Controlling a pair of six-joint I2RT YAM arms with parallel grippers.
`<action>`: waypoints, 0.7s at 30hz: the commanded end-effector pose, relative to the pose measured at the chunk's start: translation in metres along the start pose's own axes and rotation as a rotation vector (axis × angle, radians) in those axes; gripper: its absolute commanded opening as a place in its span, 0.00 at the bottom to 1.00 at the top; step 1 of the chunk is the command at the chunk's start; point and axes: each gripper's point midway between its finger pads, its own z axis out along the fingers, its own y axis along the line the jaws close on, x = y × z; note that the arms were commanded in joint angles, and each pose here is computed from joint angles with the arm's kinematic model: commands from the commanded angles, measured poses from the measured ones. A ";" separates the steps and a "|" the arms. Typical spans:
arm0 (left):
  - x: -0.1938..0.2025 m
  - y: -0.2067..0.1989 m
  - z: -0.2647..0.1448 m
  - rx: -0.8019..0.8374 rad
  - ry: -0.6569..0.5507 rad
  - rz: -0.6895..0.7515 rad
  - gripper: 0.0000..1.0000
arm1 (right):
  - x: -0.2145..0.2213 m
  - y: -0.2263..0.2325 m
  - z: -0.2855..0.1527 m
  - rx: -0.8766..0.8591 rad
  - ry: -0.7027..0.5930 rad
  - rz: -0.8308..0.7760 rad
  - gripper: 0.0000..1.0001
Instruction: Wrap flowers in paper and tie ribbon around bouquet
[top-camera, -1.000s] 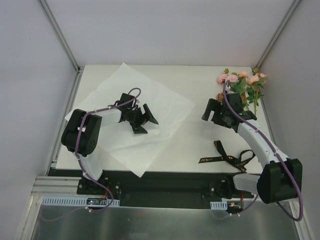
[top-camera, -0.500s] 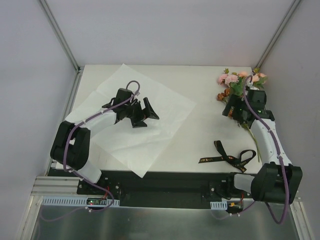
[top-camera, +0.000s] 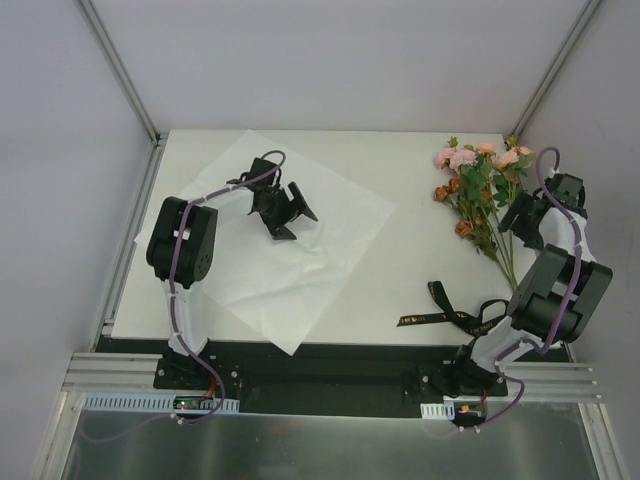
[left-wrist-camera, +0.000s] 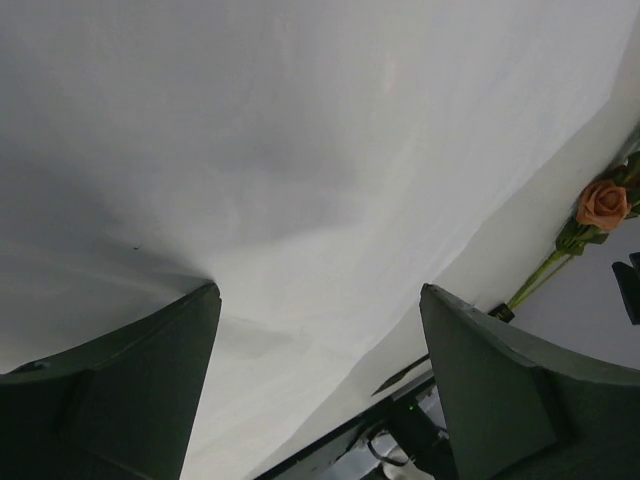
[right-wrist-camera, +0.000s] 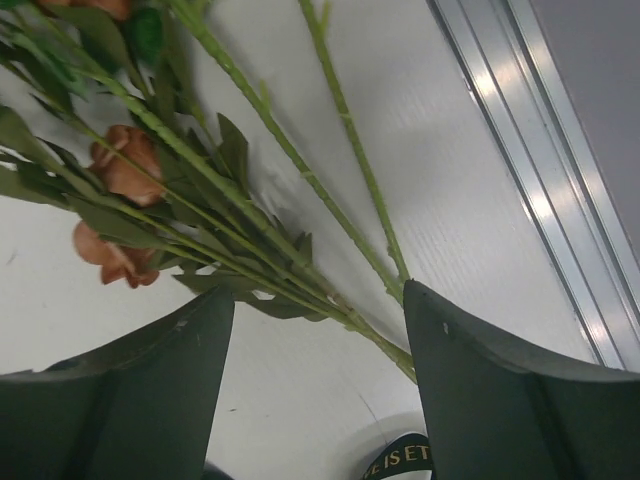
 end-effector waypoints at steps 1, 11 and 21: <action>0.015 0.002 0.019 -0.063 0.057 0.000 0.82 | -0.015 0.004 0.009 -0.040 -0.024 -0.033 0.71; 0.029 -0.030 0.006 -0.001 0.072 0.211 0.84 | -0.030 -0.015 0.034 0.051 -0.011 -0.122 0.61; 0.065 -0.078 -0.076 0.243 0.080 0.495 0.86 | -0.028 -0.004 0.078 -0.025 0.073 -0.177 0.49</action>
